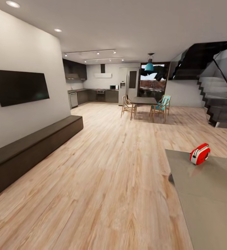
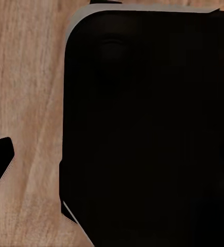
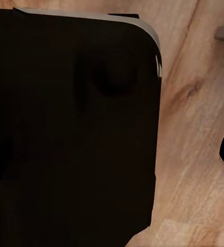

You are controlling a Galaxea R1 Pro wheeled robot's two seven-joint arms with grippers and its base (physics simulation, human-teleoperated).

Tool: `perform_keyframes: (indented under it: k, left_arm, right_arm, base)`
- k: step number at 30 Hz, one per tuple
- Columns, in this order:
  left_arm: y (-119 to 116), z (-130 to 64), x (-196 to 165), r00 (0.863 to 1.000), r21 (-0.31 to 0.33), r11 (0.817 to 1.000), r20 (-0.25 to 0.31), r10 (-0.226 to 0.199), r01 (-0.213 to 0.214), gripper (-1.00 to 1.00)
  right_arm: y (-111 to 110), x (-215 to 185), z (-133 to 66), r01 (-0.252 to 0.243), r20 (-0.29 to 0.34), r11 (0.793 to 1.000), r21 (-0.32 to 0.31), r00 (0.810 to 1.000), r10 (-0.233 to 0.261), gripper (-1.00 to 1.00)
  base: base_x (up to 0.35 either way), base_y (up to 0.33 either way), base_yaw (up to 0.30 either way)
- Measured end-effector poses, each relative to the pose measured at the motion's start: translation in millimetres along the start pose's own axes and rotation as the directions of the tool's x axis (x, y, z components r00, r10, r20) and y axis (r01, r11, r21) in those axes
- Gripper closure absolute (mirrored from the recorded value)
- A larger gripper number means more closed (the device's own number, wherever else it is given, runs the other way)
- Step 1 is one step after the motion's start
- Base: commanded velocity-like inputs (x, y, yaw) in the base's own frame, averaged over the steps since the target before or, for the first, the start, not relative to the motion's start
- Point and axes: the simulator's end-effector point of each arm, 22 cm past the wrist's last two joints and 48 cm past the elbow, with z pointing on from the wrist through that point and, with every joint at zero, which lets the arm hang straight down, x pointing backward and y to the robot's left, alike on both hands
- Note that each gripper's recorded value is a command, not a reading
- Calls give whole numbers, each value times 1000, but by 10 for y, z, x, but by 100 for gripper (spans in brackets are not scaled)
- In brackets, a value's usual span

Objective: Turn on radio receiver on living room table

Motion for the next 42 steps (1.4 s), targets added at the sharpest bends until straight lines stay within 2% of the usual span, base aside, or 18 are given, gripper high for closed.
perform_keyframes:
  k: [42]
  left_arm:
    - [9,0,2,1000,-4,1000,-1,-1,1,-100]
  right_arm:
    - [6,-2,0,0,1,1000,-1,1000,0,-100]
  base:
    - [324,0,0]
